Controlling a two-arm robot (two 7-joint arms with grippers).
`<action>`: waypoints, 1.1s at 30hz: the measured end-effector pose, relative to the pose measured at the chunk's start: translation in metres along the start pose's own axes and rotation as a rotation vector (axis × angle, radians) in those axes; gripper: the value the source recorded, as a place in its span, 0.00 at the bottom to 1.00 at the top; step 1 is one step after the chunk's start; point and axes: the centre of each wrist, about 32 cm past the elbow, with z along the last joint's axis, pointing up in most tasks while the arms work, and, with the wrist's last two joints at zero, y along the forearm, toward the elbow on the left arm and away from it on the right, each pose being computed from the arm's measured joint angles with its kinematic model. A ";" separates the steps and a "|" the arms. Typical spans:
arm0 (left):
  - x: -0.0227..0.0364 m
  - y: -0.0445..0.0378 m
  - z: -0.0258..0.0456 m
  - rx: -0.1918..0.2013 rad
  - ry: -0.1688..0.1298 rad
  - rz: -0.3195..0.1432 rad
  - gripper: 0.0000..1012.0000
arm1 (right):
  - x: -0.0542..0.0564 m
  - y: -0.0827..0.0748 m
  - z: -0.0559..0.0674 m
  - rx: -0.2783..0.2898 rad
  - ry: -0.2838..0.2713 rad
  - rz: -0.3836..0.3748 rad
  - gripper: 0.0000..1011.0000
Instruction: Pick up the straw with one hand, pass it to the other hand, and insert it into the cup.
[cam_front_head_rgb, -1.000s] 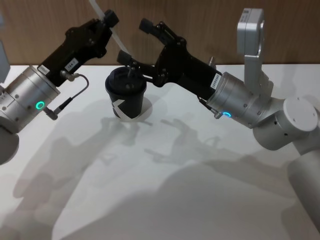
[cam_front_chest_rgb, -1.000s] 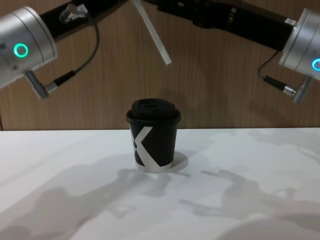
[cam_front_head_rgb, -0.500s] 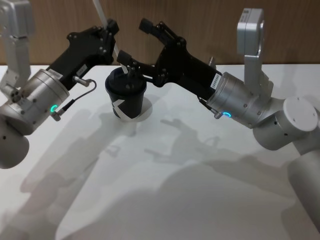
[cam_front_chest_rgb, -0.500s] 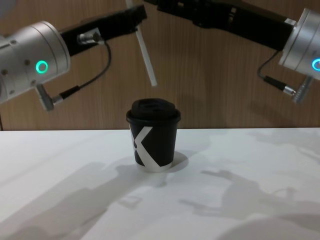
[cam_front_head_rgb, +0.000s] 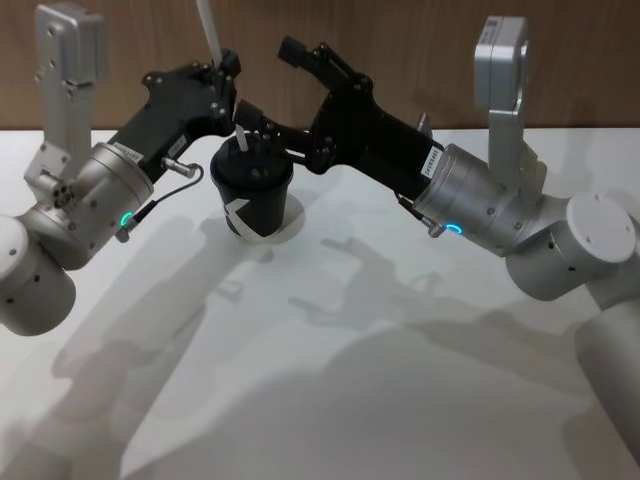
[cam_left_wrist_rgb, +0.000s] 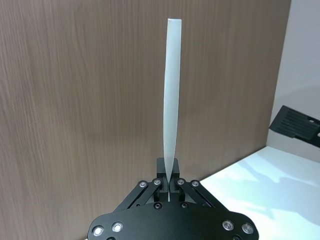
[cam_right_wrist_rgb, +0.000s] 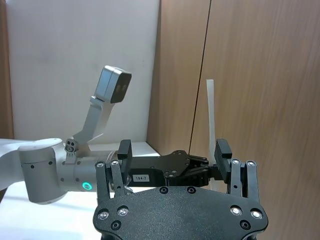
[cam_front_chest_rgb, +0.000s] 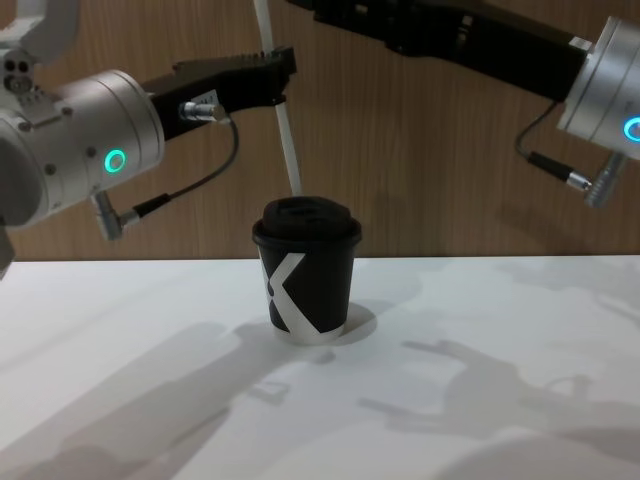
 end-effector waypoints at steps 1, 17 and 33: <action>-0.0001 -0.0005 -0.0003 0.001 -0.002 0.001 0.01 | 0.000 0.000 0.000 0.000 0.000 0.000 0.99; -0.0010 -0.0065 -0.0036 0.017 -0.021 -0.003 0.01 | 0.000 0.000 0.000 0.000 0.000 0.000 0.99; 0.0017 -0.0065 -0.0043 0.045 -0.001 -0.037 0.01 | 0.000 0.000 0.000 0.000 0.000 0.000 0.99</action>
